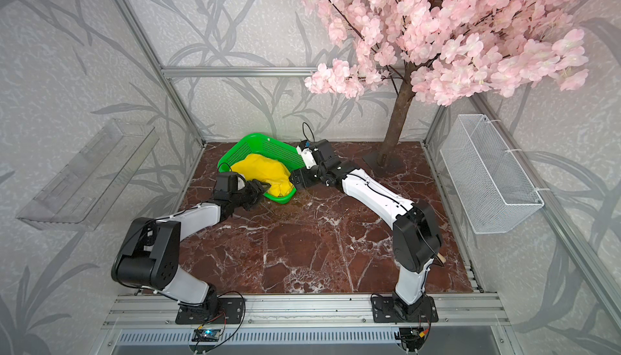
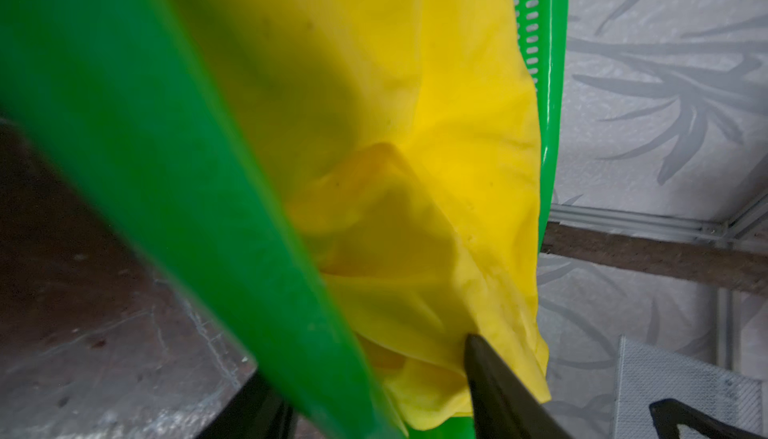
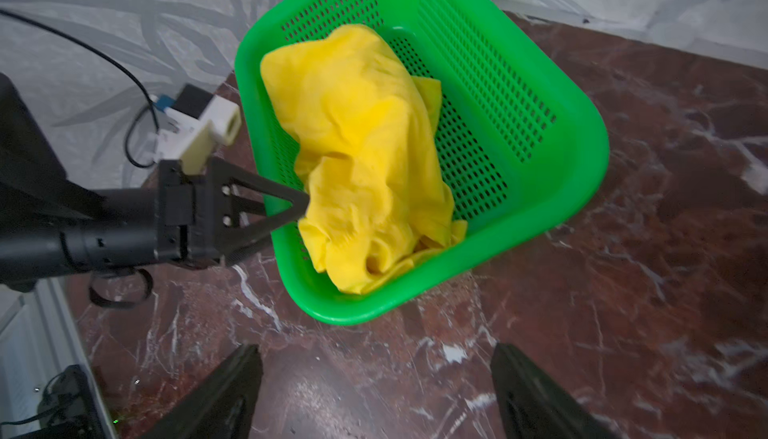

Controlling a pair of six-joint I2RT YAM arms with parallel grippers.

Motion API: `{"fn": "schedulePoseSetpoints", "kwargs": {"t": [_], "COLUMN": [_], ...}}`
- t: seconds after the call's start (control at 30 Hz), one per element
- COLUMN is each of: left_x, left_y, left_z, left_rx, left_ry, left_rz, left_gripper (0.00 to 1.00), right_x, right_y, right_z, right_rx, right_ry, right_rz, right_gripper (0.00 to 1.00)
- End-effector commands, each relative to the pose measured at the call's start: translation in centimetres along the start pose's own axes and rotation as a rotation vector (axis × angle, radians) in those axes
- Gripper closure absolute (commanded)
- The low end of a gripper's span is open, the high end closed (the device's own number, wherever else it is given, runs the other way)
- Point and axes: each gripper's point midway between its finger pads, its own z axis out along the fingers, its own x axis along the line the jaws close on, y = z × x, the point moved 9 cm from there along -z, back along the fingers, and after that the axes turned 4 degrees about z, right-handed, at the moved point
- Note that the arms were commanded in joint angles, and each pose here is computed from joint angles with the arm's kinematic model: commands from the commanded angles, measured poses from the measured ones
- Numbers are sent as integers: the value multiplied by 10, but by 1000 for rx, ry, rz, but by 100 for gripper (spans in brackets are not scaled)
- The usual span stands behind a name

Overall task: Roll up the shorts
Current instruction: Place the bin at the center of the board, then reset both arms

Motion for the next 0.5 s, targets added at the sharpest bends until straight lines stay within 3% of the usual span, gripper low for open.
{"fn": "schedulePoseSetpoints", "kwargs": {"t": [0.0,0.1,0.13,0.3,0.47], "left_x": [-22,-31,-34,-49,-55], "left_y": [6,7,8,22,42], "left_z": [-21,-41,-48,-77,-108], "left_rx": [-48,-87,-101,-225,-510], "left_ry": [-25,13,33,168,348], "left_rz": [74,158,192,359,548], "left_gripper": [21,10,1,0,0], "right_x": [-4,-18,-23,-63,-114], "right_y": [13,-4,-9,-33,-58], "right_z": [-49,-73,-81,-117,-140], "right_rx": [-212,-244,-257,-328,-433], "right_ry": [-19,-66,-102,-251,-525], "right_rz": [15,49,55,146,243], "right_gripper": [9,9,3,1,1]}}
